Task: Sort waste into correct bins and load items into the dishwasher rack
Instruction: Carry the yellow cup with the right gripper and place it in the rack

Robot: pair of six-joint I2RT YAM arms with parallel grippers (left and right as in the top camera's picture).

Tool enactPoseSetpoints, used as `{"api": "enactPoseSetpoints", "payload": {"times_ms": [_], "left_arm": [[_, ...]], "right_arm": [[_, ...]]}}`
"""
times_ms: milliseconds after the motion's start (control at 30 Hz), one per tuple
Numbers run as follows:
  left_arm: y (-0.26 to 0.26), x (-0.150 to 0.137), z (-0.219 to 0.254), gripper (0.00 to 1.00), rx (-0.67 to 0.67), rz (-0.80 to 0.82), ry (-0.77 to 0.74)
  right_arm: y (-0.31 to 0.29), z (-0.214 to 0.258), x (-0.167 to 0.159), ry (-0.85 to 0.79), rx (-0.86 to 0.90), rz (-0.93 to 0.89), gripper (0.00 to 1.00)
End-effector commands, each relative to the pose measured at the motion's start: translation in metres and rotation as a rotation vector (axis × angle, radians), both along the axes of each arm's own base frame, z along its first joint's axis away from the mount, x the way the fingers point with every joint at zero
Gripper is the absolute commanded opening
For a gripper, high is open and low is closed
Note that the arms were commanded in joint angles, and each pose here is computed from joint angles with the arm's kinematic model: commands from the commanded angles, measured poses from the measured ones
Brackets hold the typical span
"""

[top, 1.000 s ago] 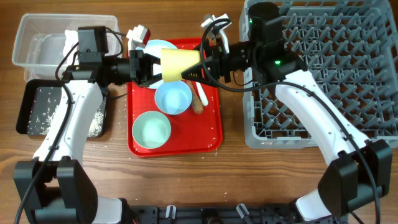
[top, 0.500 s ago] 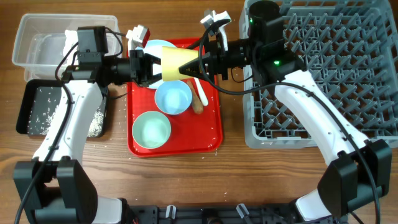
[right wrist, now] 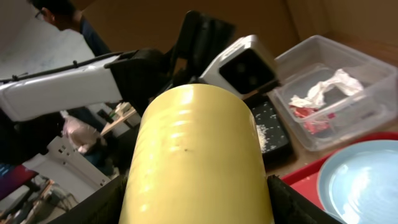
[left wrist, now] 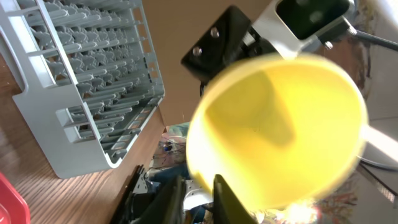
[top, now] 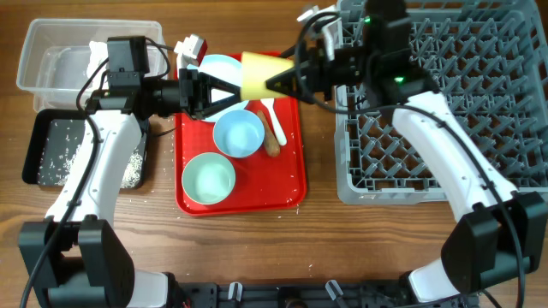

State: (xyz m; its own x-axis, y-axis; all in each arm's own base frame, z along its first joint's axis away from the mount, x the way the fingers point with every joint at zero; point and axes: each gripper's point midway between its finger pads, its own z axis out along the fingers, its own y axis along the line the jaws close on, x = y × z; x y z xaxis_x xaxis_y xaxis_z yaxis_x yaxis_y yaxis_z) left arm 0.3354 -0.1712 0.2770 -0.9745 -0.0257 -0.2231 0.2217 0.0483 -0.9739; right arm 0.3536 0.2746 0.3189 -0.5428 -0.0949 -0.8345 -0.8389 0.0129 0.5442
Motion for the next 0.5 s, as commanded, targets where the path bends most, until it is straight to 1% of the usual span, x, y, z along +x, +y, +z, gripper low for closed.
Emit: {"api": "enactPoseSetpoints", "payload": {"times_ms": [0, 33, 67, 167, 233, 267, 300, 333, 367, 400, 467], "left_arm": [[0.000, -0.003, 0.010, 0.19, -0.009, -0.007, -0.035], [0.000, -0.003, 0.010, 0.20, -0.008, -0.007, -0.035], [0.000, -0.002, 0.009, 0.20, -0.003, -0.002, -0.034], [0.002, 0.011, -0.005, 0.20, 0.082, 0.070, -0.034], [0.009, 0.028, -0.027, 0.22, 0.210, 0.177, -0.019], [0.019, 0.038, -0.048, 0.23, 0.325, 0.263, 0.020], [0.028, 0.042, -0.065, 0.23, 0.414, 0.321, 0.060], [0.035, 0.044, -0.076, 0.23, 0.476, 0.358, 0.090], [0.045, 0.042, -0.092, 0.24, 0.563, 0.399, 0.141], [0.051, 0.040, -0.100, 0.24, 0.609, 0.419, 0.166], [0.064, 0.038, -0.114, 0.24, 0.703, 0.463, 0.203]], "right_arm": [[-0.024, 0.005, 0.012, 0.036, 0.013, -0.027, 0.44], [-0.034, 0.002, 0.019, 0.053, 0.007, -0.063, 0.44], [-0.048, -0.005, 0.032, 0.091, -0.017, -0.139, 0.44], [-0.071, -0.025, 0.052, 0.144, -0.085, -0.279, 0.44], [-0.086, -0.047, 0.062, 0.182, -0.186, -0.401, 0.44], [-0.095, -0.058, 0.064, 0.205, -0.257, -0.475, 0.44], [-0.100, -0.059, 0.062, 0.214, -0.291, -0.509, 0.44], [-0.106, -0.061, 0.061, 0.228, -0.331, -0.555, 0.44], [-0.119, -0.063, 0.060, 0.250, -0.406, -0.636, 0.44], [-0.133, -0.067, 0.057, 0.271, -0.482, -0.712, 0.44], [-0.171, -0.075, 0.041, 0.312, -0.703, -0.864, 0.44]]}}
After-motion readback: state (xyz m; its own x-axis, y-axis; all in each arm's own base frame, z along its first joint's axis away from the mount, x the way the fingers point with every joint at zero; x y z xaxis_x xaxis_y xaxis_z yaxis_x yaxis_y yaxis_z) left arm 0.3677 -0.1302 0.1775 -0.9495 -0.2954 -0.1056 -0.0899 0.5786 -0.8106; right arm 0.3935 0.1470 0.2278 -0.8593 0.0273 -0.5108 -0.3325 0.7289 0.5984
